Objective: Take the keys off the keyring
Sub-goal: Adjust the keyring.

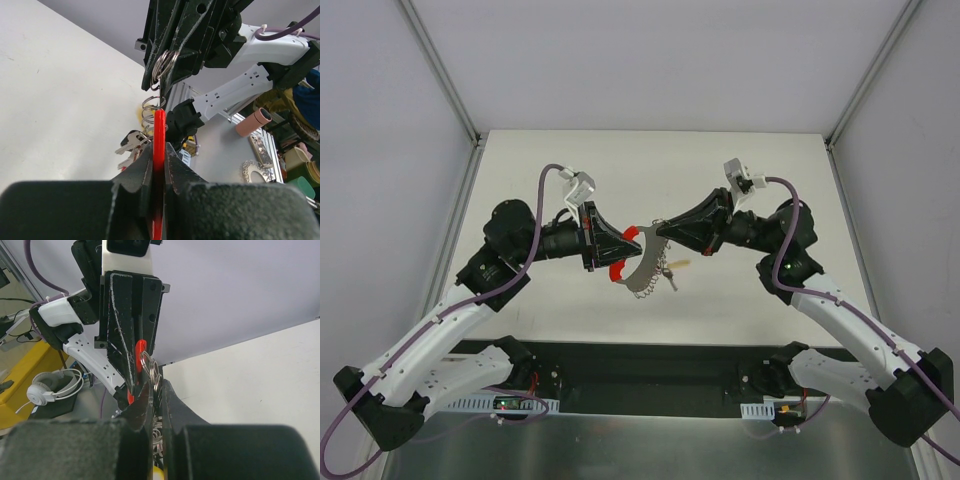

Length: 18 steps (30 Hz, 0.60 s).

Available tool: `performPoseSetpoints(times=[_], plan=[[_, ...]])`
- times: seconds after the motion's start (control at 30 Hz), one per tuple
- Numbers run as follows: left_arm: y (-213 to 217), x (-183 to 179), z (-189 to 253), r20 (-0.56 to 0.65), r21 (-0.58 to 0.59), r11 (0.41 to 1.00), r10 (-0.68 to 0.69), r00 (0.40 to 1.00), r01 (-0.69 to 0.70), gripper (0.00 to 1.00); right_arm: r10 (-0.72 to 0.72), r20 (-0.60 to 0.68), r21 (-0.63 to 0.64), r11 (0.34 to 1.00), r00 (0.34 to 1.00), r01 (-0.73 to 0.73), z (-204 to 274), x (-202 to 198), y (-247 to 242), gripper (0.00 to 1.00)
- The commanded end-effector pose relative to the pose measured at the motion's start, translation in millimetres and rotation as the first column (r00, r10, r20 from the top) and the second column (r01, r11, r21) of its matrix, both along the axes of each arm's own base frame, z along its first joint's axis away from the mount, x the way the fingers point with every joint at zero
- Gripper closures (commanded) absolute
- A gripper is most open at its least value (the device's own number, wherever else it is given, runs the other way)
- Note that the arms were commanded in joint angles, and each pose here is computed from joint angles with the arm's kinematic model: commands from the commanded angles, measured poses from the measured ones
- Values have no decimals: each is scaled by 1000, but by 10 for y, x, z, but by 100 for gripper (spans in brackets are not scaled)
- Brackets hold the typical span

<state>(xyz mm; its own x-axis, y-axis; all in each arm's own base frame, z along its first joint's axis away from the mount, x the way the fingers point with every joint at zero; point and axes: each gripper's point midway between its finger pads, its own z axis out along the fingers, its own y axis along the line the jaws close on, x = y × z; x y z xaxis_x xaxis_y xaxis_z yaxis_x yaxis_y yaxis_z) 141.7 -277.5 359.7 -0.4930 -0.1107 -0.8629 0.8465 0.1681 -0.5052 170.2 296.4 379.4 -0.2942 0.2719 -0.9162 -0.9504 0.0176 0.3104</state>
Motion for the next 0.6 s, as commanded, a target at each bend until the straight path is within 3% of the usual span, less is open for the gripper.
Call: performPoseSetpoints(times=[0.0,0.07,0.1,0.17,0.2,0.23,0.3,0.4,0.57], plan=[[39,-6,297,64,-47,999,5,998,-2,100,9,66,7,1000,998,-9,26,-18,15,99],[63,75,288,83,-10,999,46,995,-45,100,-15,32,-13,1000,999,15,-9,36,17,98],[83,119,150,44,50,996,70,997,-72,100,-30,12,-24,999,999,30,-20,64,19,88],[166,269,161,107,105,981,151,983,-163,100,-53,-42,-71,996,998,50,-113,119,23,75],[203,309,2,84,178,967,170,982,-182,100,-50,-47,-75,996,998,47,-100,108,23,62],[248,353,65,148,201,957,182,972,-210,100,-47,-53,-84,996,998,42,-127,98,25,57],[325,520,-40,164,286,916,242,956,-281,100,-51,-41,-104,994,998,47,-182,78,-1,45],[382,525,-52,184,378,886,212,960,-268,100,-78,12,-177,981,997,79,-388,107,-31,37],[335,301,148,190,368,917,86,978,-152,100,-96,100,-234,965,990,117,-692,120,-68,34]])
